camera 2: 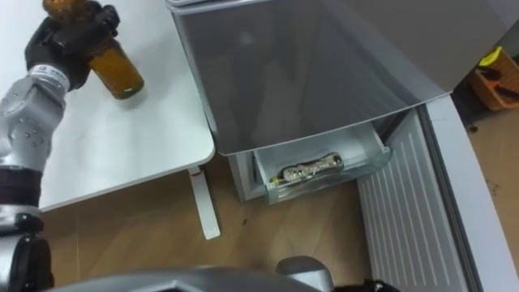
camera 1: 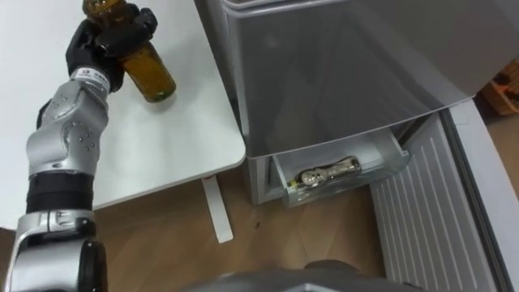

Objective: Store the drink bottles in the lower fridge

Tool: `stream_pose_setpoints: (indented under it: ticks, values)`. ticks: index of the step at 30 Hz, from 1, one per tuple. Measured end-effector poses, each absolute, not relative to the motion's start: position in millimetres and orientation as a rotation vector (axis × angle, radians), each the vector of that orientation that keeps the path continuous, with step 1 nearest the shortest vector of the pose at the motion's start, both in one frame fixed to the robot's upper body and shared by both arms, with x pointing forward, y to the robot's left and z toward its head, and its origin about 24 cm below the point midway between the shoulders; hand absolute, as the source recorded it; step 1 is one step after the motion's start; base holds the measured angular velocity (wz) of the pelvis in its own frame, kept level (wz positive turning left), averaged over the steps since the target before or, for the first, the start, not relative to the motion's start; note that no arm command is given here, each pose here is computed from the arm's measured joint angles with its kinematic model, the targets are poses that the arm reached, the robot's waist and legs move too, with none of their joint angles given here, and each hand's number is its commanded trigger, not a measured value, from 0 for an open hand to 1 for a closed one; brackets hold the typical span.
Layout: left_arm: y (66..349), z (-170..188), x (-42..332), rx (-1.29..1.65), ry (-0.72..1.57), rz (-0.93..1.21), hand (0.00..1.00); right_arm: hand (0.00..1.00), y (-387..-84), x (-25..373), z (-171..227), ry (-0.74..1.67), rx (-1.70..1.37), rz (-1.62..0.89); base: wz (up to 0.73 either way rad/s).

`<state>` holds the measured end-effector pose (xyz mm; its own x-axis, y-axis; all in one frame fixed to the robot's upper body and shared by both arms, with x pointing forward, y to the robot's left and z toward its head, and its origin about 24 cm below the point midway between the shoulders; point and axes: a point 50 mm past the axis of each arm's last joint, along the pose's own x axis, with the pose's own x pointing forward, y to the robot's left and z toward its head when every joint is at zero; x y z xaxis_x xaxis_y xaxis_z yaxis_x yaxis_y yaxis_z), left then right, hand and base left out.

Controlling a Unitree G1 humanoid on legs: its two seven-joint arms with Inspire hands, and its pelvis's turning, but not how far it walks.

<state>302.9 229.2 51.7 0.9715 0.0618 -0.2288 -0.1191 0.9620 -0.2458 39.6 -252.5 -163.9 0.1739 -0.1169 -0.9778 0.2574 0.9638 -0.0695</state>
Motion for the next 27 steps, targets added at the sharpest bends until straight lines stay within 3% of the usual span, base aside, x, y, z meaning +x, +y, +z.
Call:
stream_pose_setpoints:
  ticks: [21,27]
  values:
    - [142.9,10.2,249.8,-0.389,0.289,-0.309,1.00,0.00,-220.2,89.8,-159.7,1.213,0.072,-0.004,0.10]
    - [132.9,3.3,241.3,-0.469,0.309,-0.350,1.00,0.00,-213.3,96.9,-158.4,1.196,0.069,0.065,0.01]
